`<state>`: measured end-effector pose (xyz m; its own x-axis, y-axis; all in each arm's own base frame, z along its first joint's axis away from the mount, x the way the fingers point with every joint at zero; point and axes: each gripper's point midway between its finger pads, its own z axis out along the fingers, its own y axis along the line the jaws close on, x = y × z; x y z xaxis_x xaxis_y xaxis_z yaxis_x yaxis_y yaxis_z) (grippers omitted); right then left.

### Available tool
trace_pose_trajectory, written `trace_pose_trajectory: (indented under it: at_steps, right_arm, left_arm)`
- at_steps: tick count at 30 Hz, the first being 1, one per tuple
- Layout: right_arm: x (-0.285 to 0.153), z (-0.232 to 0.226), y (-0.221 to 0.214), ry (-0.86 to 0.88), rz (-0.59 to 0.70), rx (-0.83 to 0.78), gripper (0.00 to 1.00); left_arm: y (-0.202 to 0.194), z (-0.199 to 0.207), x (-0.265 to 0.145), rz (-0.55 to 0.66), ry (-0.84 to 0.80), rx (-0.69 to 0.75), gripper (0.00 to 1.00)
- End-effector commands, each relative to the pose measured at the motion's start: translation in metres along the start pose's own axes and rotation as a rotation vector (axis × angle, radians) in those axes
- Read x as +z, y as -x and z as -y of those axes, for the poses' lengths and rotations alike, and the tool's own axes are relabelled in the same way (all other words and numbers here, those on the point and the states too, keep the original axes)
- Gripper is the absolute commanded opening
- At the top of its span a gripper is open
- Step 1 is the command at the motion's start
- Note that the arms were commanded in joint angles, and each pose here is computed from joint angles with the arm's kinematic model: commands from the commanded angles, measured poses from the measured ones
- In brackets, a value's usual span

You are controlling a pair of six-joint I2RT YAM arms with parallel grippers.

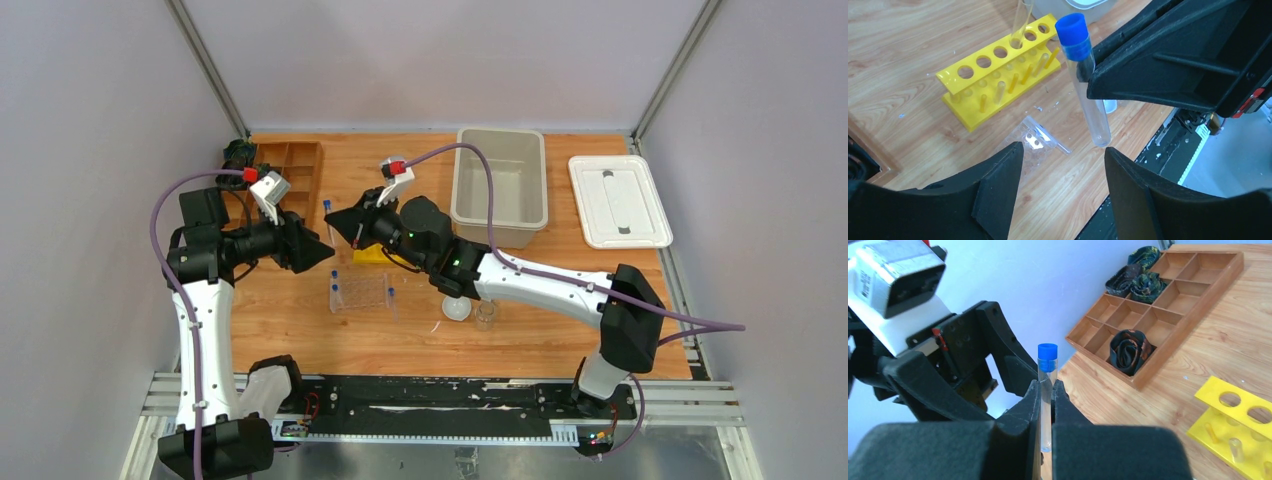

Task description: Organize the chemistry lab equipment

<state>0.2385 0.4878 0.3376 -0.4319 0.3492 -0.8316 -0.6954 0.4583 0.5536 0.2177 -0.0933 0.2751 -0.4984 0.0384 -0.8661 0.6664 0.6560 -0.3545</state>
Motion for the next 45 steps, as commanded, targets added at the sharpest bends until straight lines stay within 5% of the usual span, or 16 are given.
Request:
trace_pose_trajectory:
  at_steps: [1, 16, 27, 36, 45]
  right_arm:
    - [0.004, -0.021, 0.013, 0.061, 0.074, 0.070, 0.00]
    - [0.007, -0.034, 0.001, 0.089, 0.087, 0.049, 0.00]
    - [0.004, -0.031, 0.007, 0.073, 0.117, -0.004, 0.00]
    - [0.002, -0.040, 0.002, 0.103, 0.101, 0.009, 0.00]
    - [0.008, -0.017, -0.011, -0.015, -0.065, 0.009, 0.37]
  left_arm:
    - [0.002, 0.010, 0.000, 0.020, -0.054, -0.004, 0.64]
    - [0.008, 0.021, -0.001, 0.046, -0.111, 0.007, 0.40]
    - [0.008, 0.033, -0.004, 0.072, -0.145, 0.067, 0.58]
    - [0.002, -0.001, 0.008, 0.000, -0.089, -0.061, 0.26]
    - [0.003, -0.004, 0.006, 0.003, -0.061, 0.023, 0.01]
